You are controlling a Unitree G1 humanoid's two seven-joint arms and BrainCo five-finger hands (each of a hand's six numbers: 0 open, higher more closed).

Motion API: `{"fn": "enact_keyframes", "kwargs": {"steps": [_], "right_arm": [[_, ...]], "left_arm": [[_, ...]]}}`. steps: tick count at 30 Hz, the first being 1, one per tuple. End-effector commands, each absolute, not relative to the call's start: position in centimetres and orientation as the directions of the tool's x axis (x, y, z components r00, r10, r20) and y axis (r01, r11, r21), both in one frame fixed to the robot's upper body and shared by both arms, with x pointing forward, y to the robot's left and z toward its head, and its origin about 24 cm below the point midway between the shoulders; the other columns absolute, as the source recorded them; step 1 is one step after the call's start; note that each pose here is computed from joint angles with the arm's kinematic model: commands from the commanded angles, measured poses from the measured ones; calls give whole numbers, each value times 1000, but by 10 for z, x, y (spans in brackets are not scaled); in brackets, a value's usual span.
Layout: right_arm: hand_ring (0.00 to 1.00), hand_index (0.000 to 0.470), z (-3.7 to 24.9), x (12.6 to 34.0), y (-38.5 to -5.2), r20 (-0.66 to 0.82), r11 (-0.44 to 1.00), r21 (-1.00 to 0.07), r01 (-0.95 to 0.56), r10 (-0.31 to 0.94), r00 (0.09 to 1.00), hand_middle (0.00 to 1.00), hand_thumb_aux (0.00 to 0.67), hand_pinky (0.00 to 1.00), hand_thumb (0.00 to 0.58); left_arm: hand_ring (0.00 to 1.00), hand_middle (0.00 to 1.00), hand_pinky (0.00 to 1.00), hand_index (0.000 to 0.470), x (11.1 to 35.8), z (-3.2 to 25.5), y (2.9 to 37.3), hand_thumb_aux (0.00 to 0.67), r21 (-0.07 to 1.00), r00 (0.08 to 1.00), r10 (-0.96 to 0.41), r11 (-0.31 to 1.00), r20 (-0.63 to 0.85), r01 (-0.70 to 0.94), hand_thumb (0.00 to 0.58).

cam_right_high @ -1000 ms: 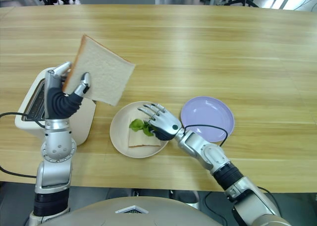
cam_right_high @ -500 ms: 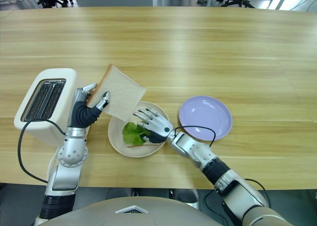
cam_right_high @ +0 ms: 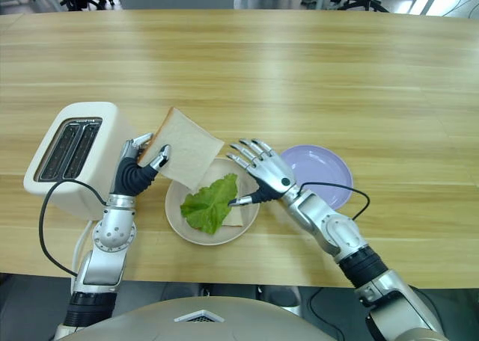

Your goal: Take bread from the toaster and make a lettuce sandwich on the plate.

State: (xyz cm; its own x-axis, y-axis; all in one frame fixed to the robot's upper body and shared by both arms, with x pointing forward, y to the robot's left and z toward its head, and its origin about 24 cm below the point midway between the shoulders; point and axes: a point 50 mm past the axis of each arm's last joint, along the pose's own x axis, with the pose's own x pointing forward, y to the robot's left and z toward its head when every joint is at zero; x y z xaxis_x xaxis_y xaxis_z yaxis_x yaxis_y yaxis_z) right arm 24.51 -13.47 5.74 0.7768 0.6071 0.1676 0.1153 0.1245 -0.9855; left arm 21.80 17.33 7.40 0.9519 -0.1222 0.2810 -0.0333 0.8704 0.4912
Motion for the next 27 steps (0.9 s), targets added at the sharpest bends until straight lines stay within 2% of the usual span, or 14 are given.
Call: {"fn": "enact_keyframes", "kwargs": {"steps": [1, 4, 7, 10, 15, 20, 27], "right_arm": [[0, 0, 71, 244, -151, 201, 173, -977, 125, 555, 807, 0, 0, 0, 0], [0, 0, 71, 237, -158, 192, 200, -975, 96, 544, 817, 0, 0, 0, 0], [0, 0, 68, 226, -157, 174, 224, -973, 52, 570, 803, 0, 0, 0, 0], [0, 0, 64, 217, -150, 157, 254, -967, -6, 614, 773, 0, 0, 0, 0], [0, 0, 38, 191, -121, 51, 245, -943, -225, 775, 630, 0, 0, 0, 0], [0, 0, 16, 181, -97, -27, 181, -925, -334, 845, 533, 0, 0, 0, 0], [0, 0, -11, 171, -80, -147, 67, -901, -428, 883, 447, 0, 0, 0, 0]], "left_arm": [[1000, 1000, 1000, 460, 219, 51, 163, 670, 395, 970, -214, 906, 116, 152, 580], [1000, 1000, 1000, 460, 217, 35, 163, 670, 361, 964, -267, 897, -17, 255, 580], [1000, 1000, 1000, 460, 214, 25, 167, 670, 293, 954, -283, 909, -93, 298, 580], [1000, 1000, 1000, 460, 211, 19, 170, 670, 269, 943, -302, 905, -139, 330, 580], [1000, 1000, 1000, 460, 208, 2, 173, 670, 315, 914, -317, 867, -253, 387, 580], [1000, 1000, 1000, 460, 209, -15, 178, 670, 390, 899, -282, 827, -336, 405, 580], [1000, 1000, 1000, 460, 221, -19, 172, 670, 440, 920, -263, 817, -292, 373, 580]]}}
